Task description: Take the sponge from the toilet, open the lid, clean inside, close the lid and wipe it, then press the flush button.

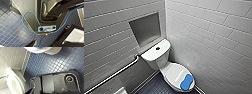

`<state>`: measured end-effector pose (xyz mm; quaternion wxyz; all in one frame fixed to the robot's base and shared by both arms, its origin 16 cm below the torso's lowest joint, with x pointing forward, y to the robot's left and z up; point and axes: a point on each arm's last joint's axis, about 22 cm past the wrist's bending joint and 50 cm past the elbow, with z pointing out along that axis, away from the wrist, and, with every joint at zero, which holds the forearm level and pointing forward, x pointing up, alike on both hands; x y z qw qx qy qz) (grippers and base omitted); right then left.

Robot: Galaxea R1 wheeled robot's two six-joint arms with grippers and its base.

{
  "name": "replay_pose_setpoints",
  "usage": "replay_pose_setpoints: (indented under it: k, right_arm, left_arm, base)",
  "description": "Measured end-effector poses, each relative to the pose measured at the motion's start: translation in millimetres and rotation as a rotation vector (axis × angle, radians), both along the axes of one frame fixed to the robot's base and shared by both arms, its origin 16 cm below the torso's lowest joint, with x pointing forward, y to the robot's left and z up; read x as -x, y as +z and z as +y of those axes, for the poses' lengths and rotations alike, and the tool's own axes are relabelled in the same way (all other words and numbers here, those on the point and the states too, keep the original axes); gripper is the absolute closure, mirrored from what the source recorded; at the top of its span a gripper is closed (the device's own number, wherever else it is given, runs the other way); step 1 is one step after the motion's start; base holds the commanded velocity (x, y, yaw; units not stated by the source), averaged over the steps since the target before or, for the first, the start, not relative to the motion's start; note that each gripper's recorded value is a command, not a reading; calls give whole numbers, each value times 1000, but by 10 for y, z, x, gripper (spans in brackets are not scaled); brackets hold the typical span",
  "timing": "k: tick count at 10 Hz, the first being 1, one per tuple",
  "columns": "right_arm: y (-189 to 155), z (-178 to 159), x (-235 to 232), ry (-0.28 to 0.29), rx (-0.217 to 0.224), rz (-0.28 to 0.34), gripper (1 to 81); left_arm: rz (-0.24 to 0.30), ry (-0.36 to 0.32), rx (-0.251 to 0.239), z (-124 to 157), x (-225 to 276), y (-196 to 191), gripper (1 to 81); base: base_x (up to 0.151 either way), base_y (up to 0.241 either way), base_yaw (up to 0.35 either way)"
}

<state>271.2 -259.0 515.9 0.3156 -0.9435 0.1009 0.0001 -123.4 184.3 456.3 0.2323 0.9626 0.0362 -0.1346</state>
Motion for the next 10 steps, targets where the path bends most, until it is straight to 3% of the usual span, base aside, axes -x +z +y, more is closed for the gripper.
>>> replay_pose_setpoints:
  k: [2, 10]
  right_arm:
    - [30, 106, -359, -4, -17, -43, 10]
    - [46, -38, -1524, -65, -1, -155, 10]
  left_arm:
    - [-23, 3, 9, -81, -180, -91, 10]
    - [-91, 2, 15, -191, -729, -529, 10]
  base:
    - [0, 0, 0]
    - [0, 0, 0]
